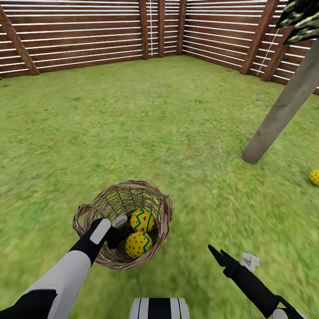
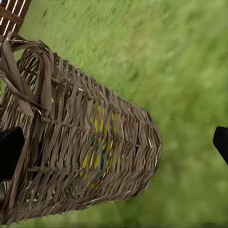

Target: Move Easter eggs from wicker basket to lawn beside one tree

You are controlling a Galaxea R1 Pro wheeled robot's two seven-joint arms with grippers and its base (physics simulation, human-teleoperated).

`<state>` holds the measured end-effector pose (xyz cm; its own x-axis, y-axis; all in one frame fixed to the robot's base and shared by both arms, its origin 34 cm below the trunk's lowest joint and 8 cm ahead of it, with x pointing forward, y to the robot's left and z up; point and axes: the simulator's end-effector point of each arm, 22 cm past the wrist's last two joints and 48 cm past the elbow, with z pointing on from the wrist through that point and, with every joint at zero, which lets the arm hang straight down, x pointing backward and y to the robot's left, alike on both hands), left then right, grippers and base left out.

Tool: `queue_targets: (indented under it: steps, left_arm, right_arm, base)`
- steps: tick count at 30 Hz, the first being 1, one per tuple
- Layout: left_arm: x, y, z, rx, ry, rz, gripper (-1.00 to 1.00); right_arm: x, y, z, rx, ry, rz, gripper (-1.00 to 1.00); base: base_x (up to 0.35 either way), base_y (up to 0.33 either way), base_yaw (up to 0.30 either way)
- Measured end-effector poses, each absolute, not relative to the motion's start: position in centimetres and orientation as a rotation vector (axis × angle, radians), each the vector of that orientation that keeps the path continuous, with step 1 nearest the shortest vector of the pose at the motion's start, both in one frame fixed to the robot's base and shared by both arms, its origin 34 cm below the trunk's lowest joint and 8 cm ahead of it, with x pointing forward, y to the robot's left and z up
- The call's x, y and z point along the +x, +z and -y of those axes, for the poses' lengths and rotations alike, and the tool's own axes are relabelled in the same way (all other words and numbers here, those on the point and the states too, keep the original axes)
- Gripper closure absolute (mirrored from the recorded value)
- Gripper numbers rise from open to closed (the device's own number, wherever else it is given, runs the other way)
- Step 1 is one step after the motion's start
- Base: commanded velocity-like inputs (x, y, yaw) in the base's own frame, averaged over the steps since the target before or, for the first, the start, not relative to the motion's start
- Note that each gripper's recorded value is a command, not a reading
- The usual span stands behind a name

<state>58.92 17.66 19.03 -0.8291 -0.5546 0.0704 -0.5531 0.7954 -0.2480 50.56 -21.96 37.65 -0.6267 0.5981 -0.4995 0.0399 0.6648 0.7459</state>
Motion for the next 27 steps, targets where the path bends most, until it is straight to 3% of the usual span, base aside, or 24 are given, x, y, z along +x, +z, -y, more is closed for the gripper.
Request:
queue_targets:
  steps: [27]
  left_arm:
    - [59.0, 18.3, -15.7, -0.904, -0.555, -2.964, -1.0]
  right_arm:
    - [50.1, 36.3, 21.8, 0.508, 0.923, -2.133, -1.0]
  base:
    - [0.0, 0.0, 0.0]
